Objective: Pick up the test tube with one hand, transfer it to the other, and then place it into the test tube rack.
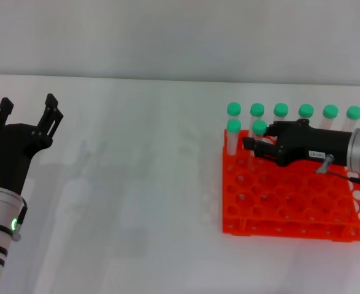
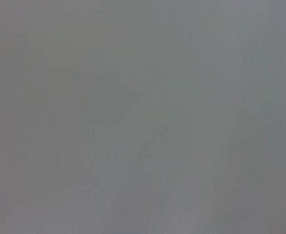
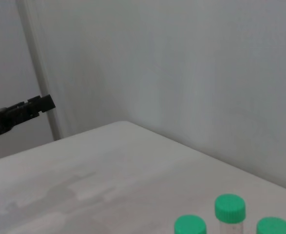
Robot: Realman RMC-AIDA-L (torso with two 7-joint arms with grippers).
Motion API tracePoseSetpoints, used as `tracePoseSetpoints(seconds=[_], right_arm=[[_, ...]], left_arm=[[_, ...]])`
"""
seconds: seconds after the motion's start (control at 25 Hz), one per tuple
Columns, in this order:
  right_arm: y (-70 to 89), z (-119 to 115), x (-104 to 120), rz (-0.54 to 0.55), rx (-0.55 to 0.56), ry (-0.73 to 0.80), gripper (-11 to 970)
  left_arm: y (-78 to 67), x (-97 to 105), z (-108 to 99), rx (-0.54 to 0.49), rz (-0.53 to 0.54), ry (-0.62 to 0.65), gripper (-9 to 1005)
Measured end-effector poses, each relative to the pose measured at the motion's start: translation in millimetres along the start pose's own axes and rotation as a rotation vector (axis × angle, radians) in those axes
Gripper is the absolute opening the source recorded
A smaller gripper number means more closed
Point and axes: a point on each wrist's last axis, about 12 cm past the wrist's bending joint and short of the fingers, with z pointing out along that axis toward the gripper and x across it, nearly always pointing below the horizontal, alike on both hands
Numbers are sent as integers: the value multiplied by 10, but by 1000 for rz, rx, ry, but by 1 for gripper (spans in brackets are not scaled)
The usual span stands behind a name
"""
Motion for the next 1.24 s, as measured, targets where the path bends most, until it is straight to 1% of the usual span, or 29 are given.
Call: tracePoseSetpoints(seconds=[0.04, 0.28, 0.4, 0.52, 0.6, 0.68, 0.72, 0.76, 0.8, 0.84, 0.88, 0.96, 1.0, 1.04, 1.16, 1.24], right_arm=[[3, -14, 7, 6, -3, -3, 250], [18, -142, 95, 40, -2, -19, 458], [35, -235, 160, 63, -4, -32, 545], [37, -411, 233, 95, 0, -68, 632], [22, -600, 298, 127, 11, -110, 690], [-29, -840, 378, 164, 55, -157, 764], [-78, -1035, 453, 195, 111, -194, 800], [-105, -1124, 487, 212, 149, -221, 837], [-139, -1294, 573, 241, 224, -268, 874], [-159, -1405, 631, 254, 285, -310, 873], [-167, -1574, 762, 271, 389, -378, 872], [-140, -1735, 955, 279, 542, -478, 871], [-124, -1767, 1017, 276, 592, -502, 870], [-79, -1809, 1148, 245, 714, -540, 869], [-2, -1784, 1263, 168, 832, -534, 869], [40, -1753, 1289, 119, 869, -527, 869]], left_arm=[[0, 0, 0, 0, 0, 0, 892], [3, 2, -6, -1, 0, 1, 892], [4, 2, -6, -1, 0, 1, 892], [4, 2, -7, -1, 0, 1, 892], [4, 2, -6, -1, 0, 1, 892], [2, 1, -4, -1, 0, 1, 892], [3, 1, -4, -1, 0, 0, 892], [1, 2, -5, 0, 0, 1, 893], [4, 1, -5, -2, 0, 1, 893], [4, 2, -7, -2, 0, 1, 893], [5, 2, -6, -3, 0, 1, 893], [3, 1, -4, -1, 0, 0, 893], [2, 0, -2, -1, 0, 0, 893], [2, 0, -2, -1, 0, 0, 893], [-27, -31, 2, 11, -3, -29, 893], [-60, -55, -6, 23, -9, -55, 893]])
